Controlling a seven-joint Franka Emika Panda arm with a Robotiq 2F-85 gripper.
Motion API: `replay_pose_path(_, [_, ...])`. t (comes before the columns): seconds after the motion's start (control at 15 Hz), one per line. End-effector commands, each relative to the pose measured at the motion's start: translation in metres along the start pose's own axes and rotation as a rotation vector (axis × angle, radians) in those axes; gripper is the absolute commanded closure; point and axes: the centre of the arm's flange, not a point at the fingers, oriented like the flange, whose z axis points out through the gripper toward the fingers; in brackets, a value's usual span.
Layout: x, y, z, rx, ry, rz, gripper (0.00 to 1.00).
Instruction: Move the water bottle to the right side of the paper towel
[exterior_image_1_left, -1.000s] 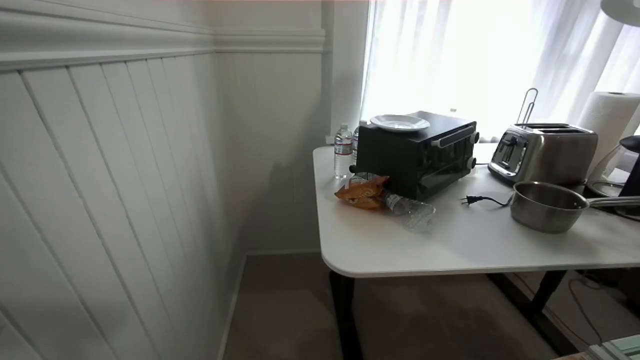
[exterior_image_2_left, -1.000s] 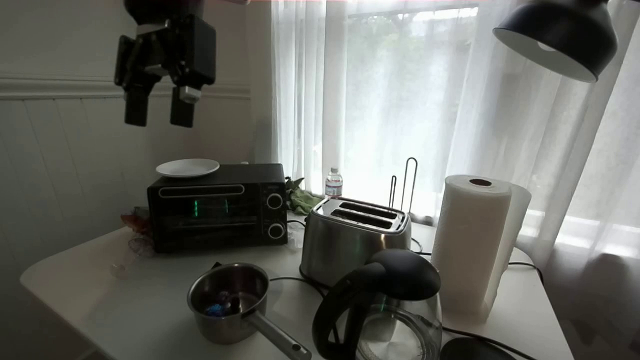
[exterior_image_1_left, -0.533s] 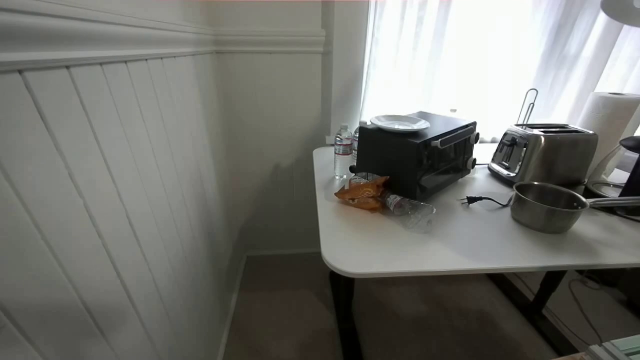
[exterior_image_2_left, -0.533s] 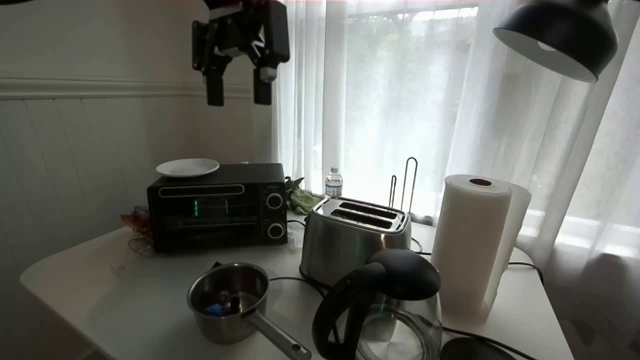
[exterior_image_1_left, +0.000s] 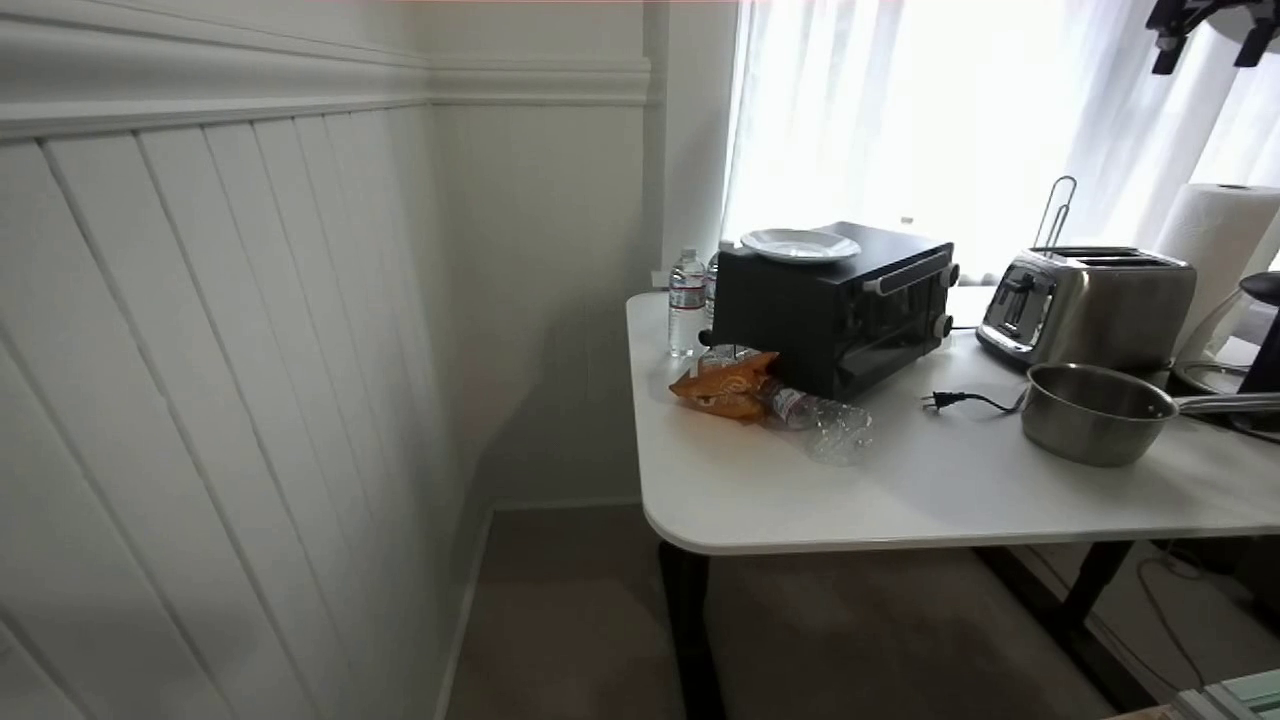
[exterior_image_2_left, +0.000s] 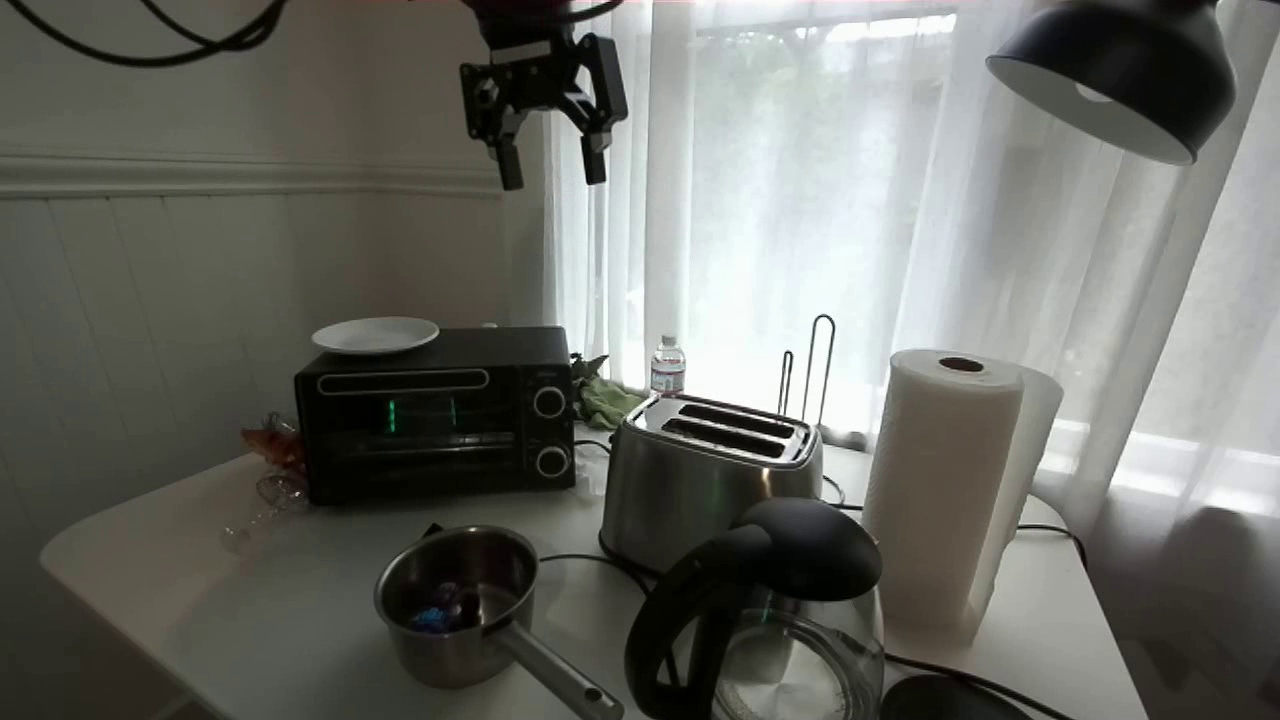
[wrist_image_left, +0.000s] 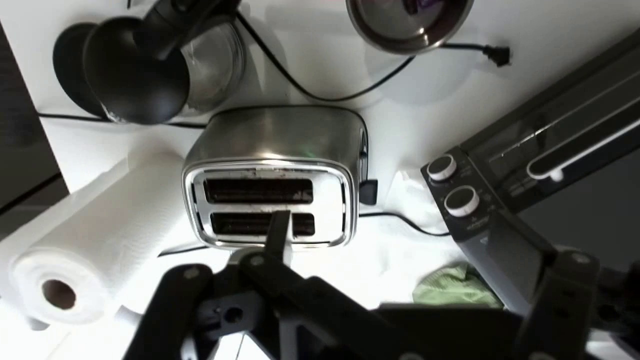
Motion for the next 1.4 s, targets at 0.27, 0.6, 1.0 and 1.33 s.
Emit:
replay_pose_path(0.27, [0.056,-0.011,0.017,0.013,0.068,0.044,0.00])
replay_pose_path(0.6, [0.067,-0.012,0.017,0.014,0.073,0.051,0.00])
replay_pose_path(1.0, [0.067,-0.012,0.016,0.015,0.076,0.051,0.00])
replay_pose_path(1.33, [0.067,-0.012,0.016,0.015,0.076,0.051,0.00])
